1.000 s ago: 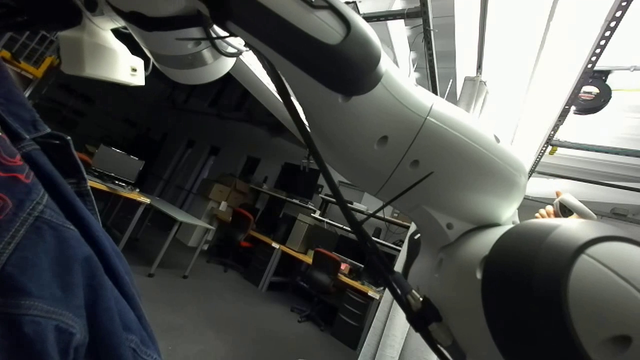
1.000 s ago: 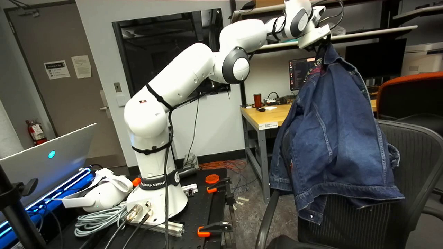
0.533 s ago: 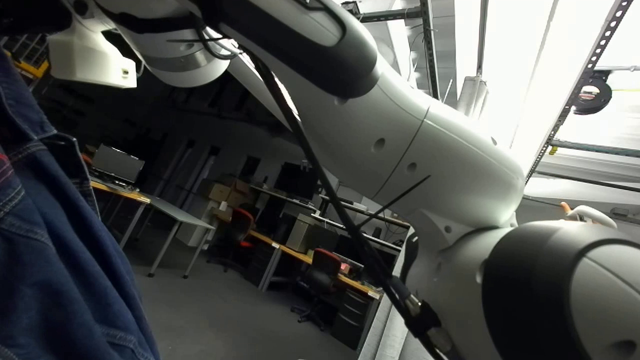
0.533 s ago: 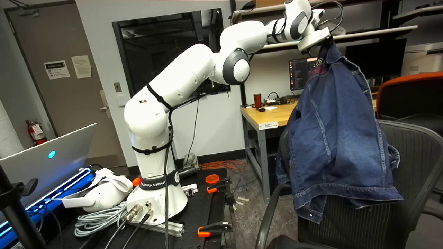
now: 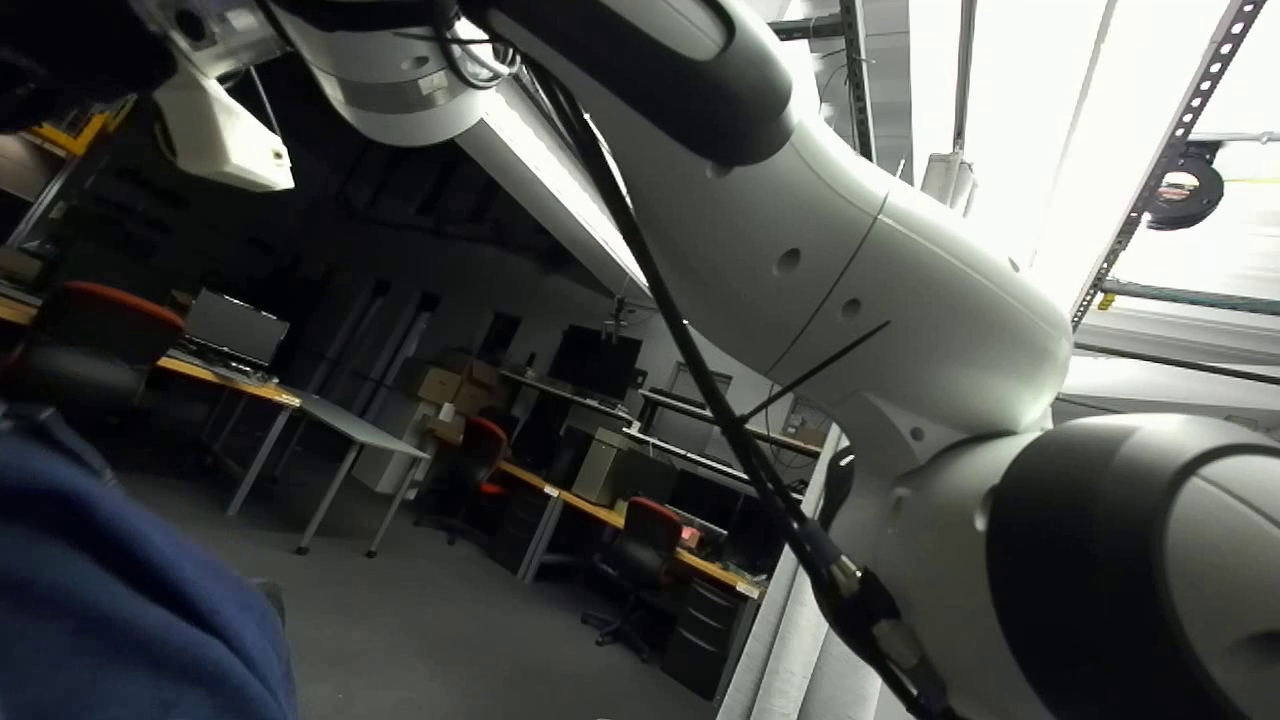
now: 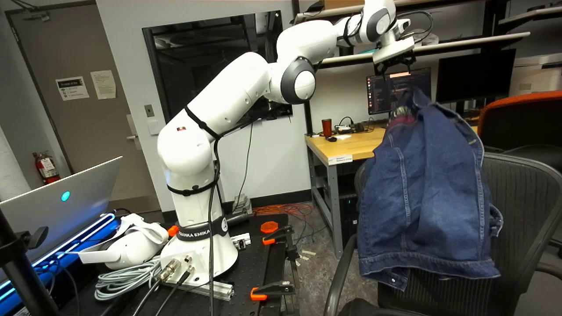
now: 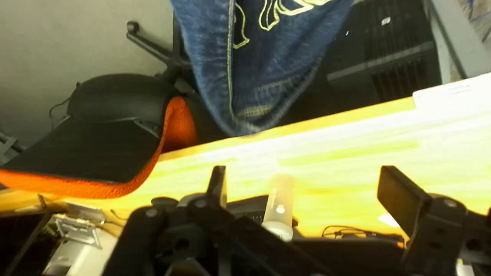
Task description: Hang the denim jacket over the back of the chair
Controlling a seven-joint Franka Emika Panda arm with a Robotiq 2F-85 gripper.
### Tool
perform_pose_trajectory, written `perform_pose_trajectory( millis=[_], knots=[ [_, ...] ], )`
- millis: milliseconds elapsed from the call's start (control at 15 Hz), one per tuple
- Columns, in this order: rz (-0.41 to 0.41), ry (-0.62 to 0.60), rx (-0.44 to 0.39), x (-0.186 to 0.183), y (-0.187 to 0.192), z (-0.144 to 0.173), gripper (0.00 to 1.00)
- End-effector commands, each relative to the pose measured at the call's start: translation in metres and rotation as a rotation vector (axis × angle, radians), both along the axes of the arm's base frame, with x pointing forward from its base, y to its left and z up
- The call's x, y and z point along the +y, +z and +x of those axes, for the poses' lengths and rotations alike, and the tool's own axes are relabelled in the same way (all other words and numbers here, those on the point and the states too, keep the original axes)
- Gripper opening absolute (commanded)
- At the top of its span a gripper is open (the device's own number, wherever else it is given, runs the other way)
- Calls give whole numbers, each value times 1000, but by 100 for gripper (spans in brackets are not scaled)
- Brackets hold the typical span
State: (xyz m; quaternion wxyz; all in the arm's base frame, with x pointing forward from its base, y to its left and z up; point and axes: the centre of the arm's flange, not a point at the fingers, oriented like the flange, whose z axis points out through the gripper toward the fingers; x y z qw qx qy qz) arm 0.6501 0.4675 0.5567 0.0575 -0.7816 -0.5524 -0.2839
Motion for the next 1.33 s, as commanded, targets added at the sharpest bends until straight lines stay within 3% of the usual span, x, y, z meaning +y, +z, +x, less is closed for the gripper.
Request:
perform_pose_trajectory(
  millis=[0,267,667,1267],
  knots=[
    [-150,16,127,20,36,58,100],
    [-206,33,144,0,32,55,100],
    [-210,99,159,-20,49,50,100],
    [-234,66,192,-82,44,10,100]
  ],
)
